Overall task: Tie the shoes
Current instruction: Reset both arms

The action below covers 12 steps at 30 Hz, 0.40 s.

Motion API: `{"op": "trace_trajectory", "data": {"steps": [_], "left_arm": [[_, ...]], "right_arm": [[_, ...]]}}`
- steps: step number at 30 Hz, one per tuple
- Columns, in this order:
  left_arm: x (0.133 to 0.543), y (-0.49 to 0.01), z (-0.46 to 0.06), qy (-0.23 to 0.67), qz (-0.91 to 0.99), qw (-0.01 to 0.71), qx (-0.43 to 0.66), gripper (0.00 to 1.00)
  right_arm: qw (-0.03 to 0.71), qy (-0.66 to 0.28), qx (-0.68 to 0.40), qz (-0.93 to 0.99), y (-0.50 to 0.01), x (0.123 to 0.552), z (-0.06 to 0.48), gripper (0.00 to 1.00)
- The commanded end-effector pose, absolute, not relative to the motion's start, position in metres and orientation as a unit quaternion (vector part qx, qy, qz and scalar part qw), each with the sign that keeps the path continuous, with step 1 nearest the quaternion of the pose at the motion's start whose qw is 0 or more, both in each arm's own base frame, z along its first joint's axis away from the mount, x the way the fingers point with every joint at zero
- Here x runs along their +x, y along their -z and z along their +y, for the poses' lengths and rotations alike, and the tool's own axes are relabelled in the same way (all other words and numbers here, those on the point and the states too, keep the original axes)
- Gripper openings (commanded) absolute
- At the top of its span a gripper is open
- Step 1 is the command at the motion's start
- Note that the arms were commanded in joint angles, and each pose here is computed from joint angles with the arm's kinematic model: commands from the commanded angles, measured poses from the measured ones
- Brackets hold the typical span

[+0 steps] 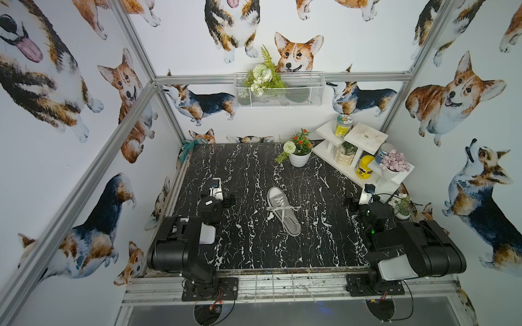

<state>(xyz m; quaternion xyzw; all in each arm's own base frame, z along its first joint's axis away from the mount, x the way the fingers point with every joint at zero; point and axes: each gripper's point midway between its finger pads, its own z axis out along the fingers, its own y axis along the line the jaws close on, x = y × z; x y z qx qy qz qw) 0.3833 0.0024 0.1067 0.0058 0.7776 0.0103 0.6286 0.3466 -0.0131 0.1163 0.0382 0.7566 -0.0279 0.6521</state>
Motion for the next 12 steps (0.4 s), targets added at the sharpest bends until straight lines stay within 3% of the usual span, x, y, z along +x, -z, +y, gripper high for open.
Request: {"op": "trace_trajectory", "data": {"steps": [1, 12], "left_arm": [[0.3842, -0.1123, 0.0033, -0.015, 0.770, 0.638, 0.007, 1.00], [0.3844, -0.1129, 0.0033, -0.015, 0.769, 0.639, 0.007, 1.00]], "right_arm": [[0.667, 0.023, 0.025, 0.744, -0.1265, 0.3499, -0.0081, 1.00], [0.663, 0.018, 0.028, 0.748, -0.1248, 0.3520, -0.0095, 1.00]]}}
